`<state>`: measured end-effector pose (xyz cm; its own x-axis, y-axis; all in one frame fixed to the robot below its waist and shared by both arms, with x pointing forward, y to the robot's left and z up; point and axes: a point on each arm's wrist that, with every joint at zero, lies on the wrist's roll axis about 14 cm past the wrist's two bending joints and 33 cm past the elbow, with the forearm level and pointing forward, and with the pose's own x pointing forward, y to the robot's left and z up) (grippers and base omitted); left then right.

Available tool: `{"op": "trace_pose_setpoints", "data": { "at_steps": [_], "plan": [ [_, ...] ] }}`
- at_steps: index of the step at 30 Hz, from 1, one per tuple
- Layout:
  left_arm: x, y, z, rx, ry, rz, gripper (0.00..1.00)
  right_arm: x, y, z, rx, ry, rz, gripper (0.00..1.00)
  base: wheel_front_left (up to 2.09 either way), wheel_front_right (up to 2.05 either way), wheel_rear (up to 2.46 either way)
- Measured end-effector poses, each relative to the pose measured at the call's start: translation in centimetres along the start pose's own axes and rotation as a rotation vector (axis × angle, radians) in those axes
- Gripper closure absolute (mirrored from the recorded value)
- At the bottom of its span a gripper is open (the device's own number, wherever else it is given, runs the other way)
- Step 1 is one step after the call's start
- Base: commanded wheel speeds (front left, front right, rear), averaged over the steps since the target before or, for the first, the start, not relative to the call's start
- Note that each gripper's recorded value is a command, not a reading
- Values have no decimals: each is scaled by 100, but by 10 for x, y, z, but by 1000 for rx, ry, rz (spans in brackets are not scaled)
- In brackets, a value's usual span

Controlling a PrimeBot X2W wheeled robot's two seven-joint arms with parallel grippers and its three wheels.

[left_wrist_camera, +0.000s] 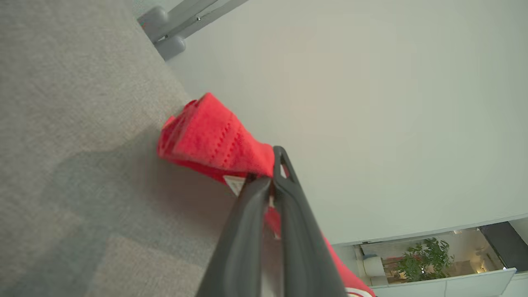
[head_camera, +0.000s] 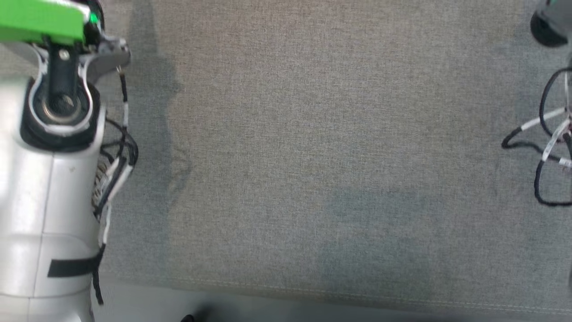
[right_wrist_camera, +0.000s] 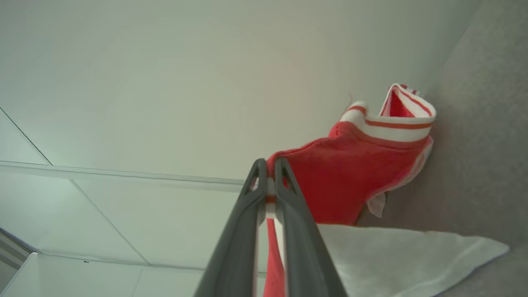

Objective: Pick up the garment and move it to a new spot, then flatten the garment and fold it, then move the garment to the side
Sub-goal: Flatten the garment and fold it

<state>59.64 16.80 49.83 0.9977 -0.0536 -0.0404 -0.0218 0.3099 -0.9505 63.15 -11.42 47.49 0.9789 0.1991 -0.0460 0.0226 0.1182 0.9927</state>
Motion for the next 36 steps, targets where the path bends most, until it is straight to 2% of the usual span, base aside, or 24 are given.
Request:
{"op": "trace_pose_setpoints", "data": {
  "at_steps": [1, 3, 7, 14, 23, 30, 36],
  "plan": [
    [-16, 23, -5, -23, 4, 53, 100, -15, -12, -2, 42, -1, -30, 100, 0, 0, 0],
    [-34, 43, -10, -39, 7, 100, 100, -31, -27, -1, 64, -22, -76, 100, 0, 0, 0],
    [-65, 62, -14, -82, -8, 163, 100, -65, -46, 1, 81, -47, -148, 100, 0, 0, 0],
    [-103, 64, -19, -142, -18, 189, 100, -113, -39, 3, 137, -69, -174, 100, 0, 0, 0],
    [-147, 55, -1, -166, -78, 191, 100, -187, -45, -23, 212, -39, -258, 100, 0, 0, 0],
    [-164, 31, -8, -178, -57, 144, 100, -245, -65, -10, 210, -111, -360, 100, 0, 0, 0],
    [-190, 41, -26, -204, -24, 200, 100, -275, -73, 5, 214, -173, -406, 100, 0, 0, 0]
  ]
}}
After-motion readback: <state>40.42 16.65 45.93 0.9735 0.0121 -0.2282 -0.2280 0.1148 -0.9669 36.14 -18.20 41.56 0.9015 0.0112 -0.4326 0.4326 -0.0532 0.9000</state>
